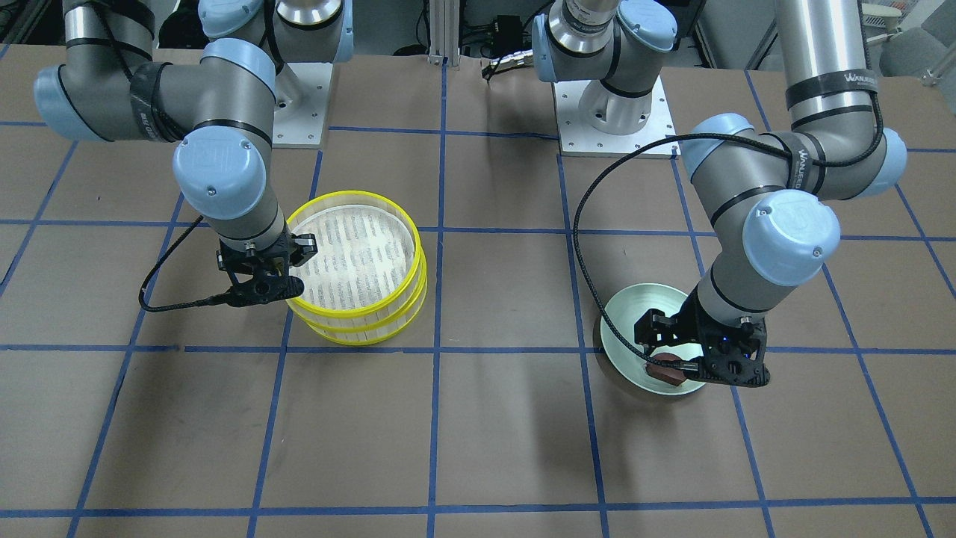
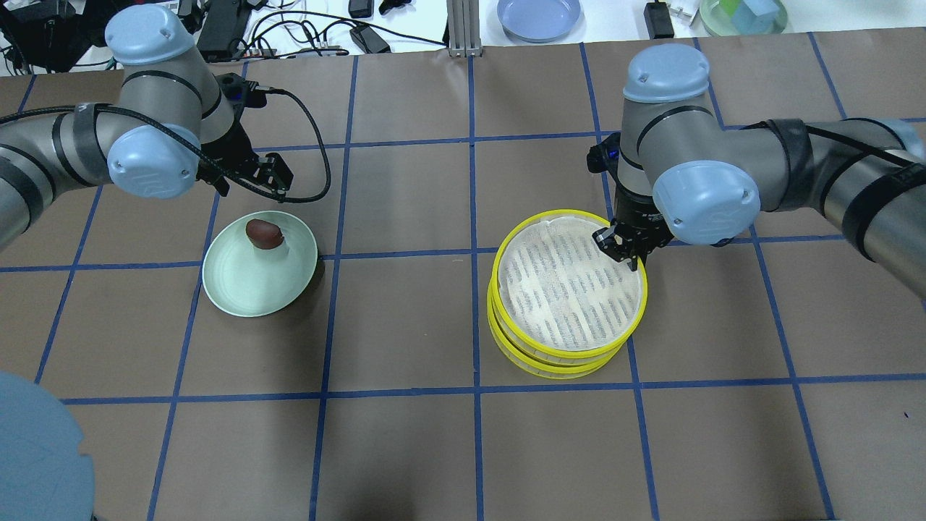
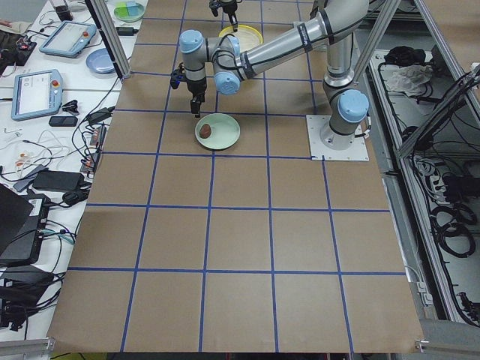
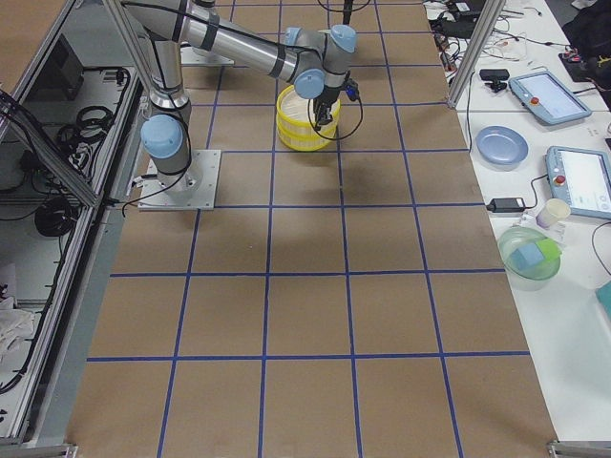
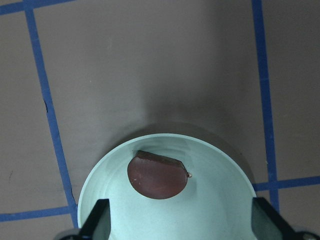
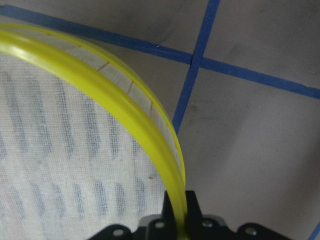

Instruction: Stack buns with steamer

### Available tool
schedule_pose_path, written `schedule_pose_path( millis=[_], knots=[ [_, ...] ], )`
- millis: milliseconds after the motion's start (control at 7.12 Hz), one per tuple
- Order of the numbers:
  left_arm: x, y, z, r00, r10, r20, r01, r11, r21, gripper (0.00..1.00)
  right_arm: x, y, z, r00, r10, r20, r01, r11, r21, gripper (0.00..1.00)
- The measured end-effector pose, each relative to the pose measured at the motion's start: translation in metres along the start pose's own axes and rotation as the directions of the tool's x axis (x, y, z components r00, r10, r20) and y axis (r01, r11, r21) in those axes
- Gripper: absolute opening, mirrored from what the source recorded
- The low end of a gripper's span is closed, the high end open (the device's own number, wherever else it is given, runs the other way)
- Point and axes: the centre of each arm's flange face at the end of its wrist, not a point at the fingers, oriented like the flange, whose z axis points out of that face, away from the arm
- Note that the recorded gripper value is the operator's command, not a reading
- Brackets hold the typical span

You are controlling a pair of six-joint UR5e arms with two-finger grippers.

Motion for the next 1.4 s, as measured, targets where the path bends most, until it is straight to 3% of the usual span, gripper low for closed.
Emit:
schedule_pose_path(
  millis=[421,843,983,1124,1264,1405],
  knots=[
    [-0.008,-0.008,0.039,0.994,0.106,-0.006,-0.106,0.994,-0.013,0.91,-0.002,-0.003,0.008,1.000,-0.004,0.006,0.004,1.000,-0.007,0.00],
    [-0.010,-0.015,0.071,0.984,0.177,-0.016,-0.177,0.984,-0.028,0.84,-0.007,-0.004,0.008,0.998,0.053,0.027,-0.053,0.999,-0.004,0.00],
    [-0.009,-0.016,0.078,0.983,0.181,-0.021,-0.182,0.983,-0.039,0.84,-0.007,-0.003,0.008,0.997,0.066,0.027,-0.066,0.998,-0.005,0.14],
    [-0.010,-0.015,0.081,0.983,0.182,-0.024,-0.183,0.982,-0.048,0.84,-0.008,-0.004,0.009,0.997,0.071,0.028,-0.070,0.997,-0.007,0.67],
    [-0.014,-0.014,0.082,0.984,0.176,-0.029,-0.178,0.982,-0.059,0.84,-0.008,-0.004,0.009,0.997,0.072,0.029,-0.072,0.997,-0.006,1.00],
    [-0.022,-0.011,0.084,0.986,0.162,-0.039,-0.165,0.984,-0.073,0.85,-0.008,-0.004,0.007,0.997,0.075,0.029,-0.075,0.997,-0.003,1.00]
  ],
)
